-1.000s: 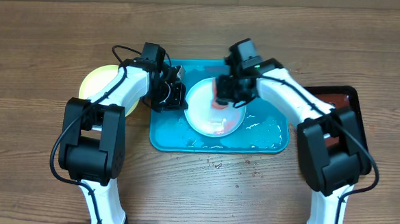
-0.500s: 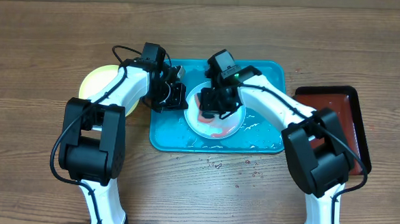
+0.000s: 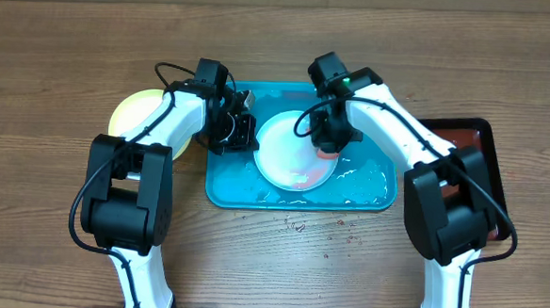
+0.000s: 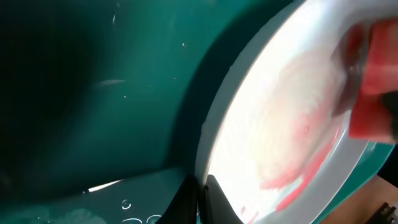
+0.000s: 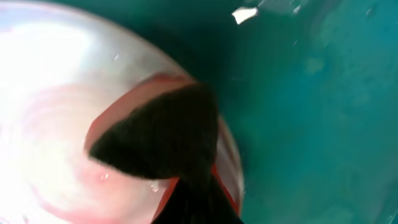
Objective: Clean dirty plates on tray and stack at the side
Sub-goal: 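Scrub the white plate with the sponge while left gripper holds it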
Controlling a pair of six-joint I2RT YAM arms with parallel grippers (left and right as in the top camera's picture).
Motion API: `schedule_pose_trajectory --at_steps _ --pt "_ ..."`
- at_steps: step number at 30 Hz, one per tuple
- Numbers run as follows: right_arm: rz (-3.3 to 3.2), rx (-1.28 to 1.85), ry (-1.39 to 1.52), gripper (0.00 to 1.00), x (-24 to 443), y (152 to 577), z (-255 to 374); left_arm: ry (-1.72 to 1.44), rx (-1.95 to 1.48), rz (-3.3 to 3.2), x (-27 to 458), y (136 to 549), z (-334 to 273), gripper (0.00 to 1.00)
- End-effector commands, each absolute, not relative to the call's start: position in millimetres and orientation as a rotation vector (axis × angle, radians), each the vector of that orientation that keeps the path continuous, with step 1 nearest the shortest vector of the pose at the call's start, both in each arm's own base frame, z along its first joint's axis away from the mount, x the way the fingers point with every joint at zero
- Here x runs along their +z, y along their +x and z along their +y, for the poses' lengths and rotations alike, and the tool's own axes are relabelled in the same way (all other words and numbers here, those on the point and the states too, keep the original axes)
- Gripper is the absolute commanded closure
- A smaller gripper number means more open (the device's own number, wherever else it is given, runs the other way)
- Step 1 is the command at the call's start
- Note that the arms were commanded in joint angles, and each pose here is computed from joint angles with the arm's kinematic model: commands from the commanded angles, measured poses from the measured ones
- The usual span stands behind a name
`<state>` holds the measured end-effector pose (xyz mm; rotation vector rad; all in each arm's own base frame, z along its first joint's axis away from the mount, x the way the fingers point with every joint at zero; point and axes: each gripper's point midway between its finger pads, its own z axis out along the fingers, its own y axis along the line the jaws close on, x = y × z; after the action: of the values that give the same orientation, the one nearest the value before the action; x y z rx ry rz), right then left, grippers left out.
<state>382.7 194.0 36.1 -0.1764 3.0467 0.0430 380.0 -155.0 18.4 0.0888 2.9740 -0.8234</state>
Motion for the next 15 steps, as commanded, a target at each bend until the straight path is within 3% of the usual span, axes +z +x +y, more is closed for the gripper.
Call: schedule_pose_trajectory --at_steps 1,7,15 --pt "3.031 0.046 -0.265 0.96 38.6 376.3 215.2 0.117 -0.862 2.972 17.2 377.4 -158.9 0.96" --pt "3.054 0.172 -0.335 0.96 26.0 348.7 255.7 0.117 -0.862 2.971 17.2 377.4 -159.0 0.96" --pt "3.029 0.299 -0.348 0.96 25.7 348.6 277.3 0.117 -0.862 2.971 17.2 377.4 -159.0 0.96"
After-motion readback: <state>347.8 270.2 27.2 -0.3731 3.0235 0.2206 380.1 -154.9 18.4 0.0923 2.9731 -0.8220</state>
